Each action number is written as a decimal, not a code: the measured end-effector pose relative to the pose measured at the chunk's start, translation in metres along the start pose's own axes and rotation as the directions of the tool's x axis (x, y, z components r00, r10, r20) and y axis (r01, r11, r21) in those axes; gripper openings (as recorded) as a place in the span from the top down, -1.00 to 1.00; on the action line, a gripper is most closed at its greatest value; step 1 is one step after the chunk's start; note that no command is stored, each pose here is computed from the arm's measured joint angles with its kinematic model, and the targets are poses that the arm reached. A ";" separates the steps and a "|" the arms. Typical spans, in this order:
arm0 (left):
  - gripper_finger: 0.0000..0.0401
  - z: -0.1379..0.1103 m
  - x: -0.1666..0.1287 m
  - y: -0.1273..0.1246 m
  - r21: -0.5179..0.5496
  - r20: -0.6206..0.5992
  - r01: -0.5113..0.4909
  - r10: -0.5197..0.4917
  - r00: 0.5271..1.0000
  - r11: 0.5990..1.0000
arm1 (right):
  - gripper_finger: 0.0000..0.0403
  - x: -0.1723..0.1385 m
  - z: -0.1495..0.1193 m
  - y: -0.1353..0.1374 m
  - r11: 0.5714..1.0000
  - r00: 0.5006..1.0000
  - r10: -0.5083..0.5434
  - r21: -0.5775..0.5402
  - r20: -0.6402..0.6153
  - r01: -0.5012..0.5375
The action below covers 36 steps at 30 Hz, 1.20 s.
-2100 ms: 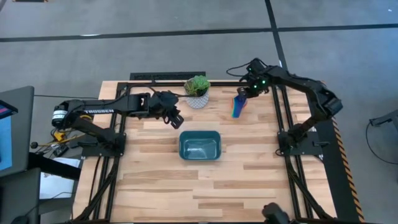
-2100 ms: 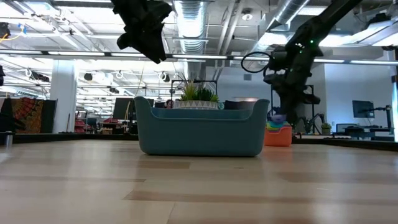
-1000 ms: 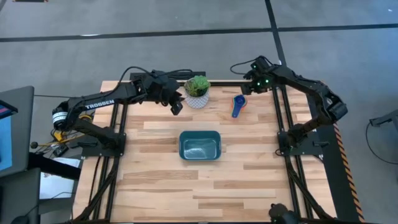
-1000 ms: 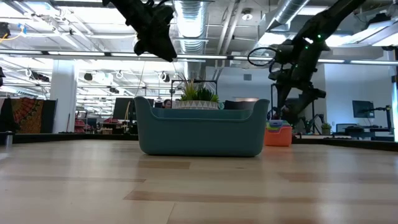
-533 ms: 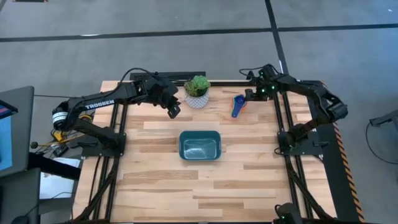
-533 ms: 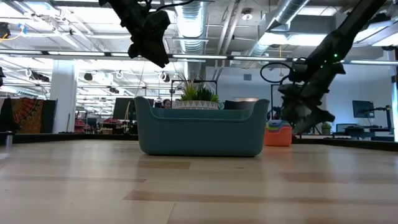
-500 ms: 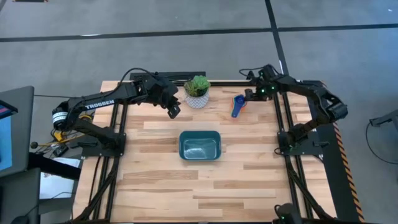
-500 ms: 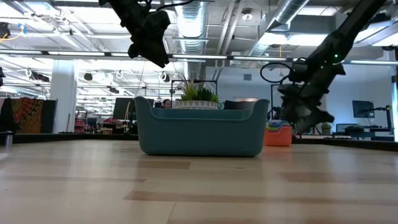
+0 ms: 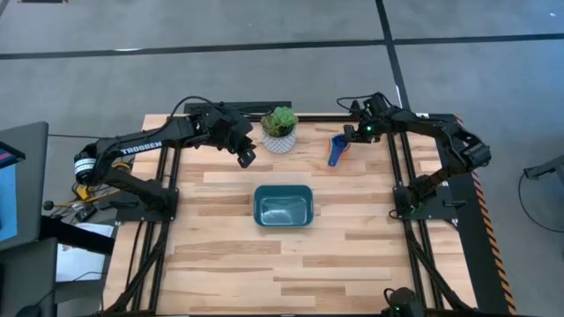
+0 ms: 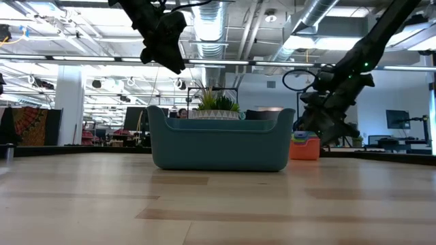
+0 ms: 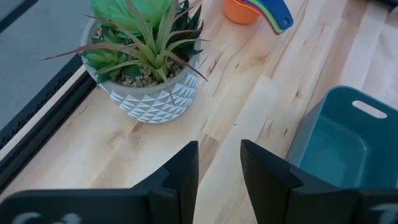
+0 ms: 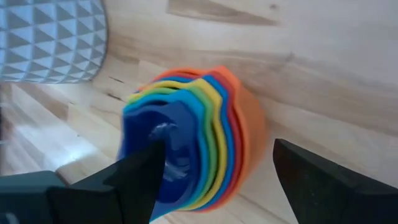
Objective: Nest measuring cups in basket
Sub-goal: Put the nested measuring cups into the blue bin
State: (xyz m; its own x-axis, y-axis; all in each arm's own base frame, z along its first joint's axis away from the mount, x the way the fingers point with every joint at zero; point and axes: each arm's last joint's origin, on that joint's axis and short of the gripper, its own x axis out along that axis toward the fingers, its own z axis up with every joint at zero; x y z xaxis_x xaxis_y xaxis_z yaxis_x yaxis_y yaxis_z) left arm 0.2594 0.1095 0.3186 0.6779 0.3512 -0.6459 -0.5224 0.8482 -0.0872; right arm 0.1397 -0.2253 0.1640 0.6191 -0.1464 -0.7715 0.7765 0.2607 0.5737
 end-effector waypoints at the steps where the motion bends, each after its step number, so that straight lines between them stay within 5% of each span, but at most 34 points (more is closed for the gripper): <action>1: 0.47 0.000 0.000 0.000 0.001 0.000 0.000 0.000 1.000 1.000 | -0.58 0.002 0.000 -0.001 1.000 1.000 -0.005 0.006 -0.009 0.005; 14: 0.47 0.000 0.000 0.000 -0.001 0.001 -0.001 0.001 1.000 1.000 | -0.44 0.023 -0.002 -0.001 1.000 0.999 -0.001 -0.011 -0.054 0.000; 36: 0.47 0.000 0.000 0.001 0.007 0.001 -0.003 0.003 1.000 1.000 | 0.13 0.023 -0.002 -0.002 1.000 0.999 -0.019 0.007 -0.047 0.019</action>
State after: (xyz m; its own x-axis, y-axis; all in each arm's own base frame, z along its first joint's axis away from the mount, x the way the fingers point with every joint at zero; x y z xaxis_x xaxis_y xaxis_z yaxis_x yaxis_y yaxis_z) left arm 0.2592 0.1100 0.3187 0.6769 0.3537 -0.6455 -0.5207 0.8499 -0.0804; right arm 0.1525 -0.2273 0.1448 0.5981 -0.1061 -0.7944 0.7891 0.2514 0.5605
